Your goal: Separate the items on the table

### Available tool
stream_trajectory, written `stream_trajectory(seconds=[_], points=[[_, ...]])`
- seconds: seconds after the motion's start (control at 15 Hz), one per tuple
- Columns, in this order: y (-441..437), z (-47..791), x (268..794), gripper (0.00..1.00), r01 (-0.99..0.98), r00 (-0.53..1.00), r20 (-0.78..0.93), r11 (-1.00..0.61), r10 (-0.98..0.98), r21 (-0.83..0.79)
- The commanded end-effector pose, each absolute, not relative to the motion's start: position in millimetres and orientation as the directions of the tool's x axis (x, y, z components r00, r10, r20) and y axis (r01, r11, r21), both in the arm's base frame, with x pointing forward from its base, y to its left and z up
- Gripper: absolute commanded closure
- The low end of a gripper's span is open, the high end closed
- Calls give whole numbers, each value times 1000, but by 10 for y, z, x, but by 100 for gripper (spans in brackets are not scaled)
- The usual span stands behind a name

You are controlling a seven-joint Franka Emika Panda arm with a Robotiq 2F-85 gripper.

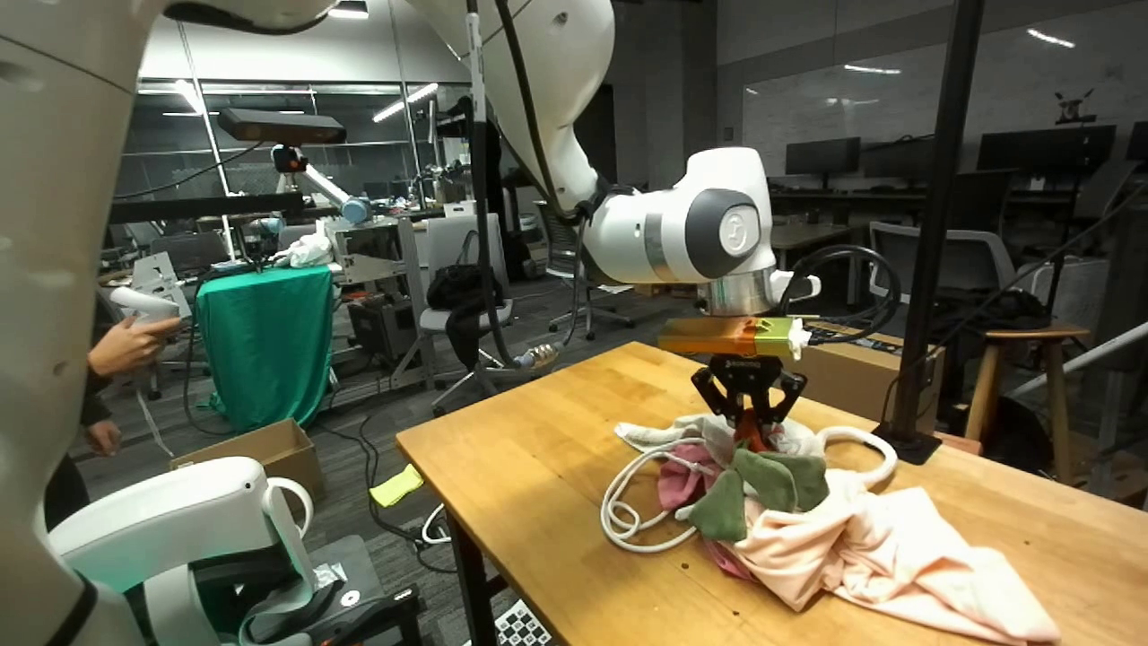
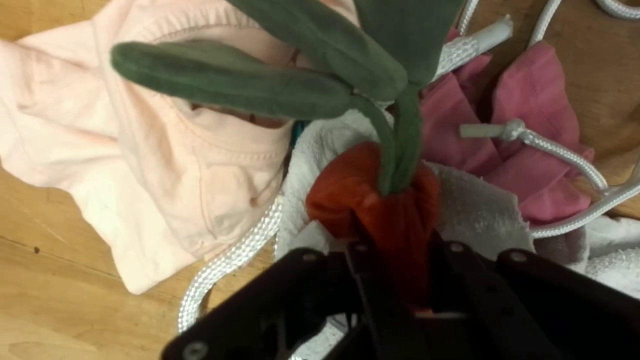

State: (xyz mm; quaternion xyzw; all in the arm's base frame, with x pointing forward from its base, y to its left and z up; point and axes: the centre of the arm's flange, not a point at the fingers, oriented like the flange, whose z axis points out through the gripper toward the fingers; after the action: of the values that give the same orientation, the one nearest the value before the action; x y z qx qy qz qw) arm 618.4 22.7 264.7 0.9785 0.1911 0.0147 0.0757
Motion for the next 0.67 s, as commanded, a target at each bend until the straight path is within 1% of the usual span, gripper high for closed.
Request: stream_trajectory(seconds=[0.0,0.07,0.2,0.6], points=[[211,2859,6152,91,335,936,43,-920,350,202],[192,2921,6144,94,322,939,53,-923,339,210],[123,3095,6117,92,287,945,87,-929,314,234],[-289,3661,6013,92,142,953,211,-933,219,330]])
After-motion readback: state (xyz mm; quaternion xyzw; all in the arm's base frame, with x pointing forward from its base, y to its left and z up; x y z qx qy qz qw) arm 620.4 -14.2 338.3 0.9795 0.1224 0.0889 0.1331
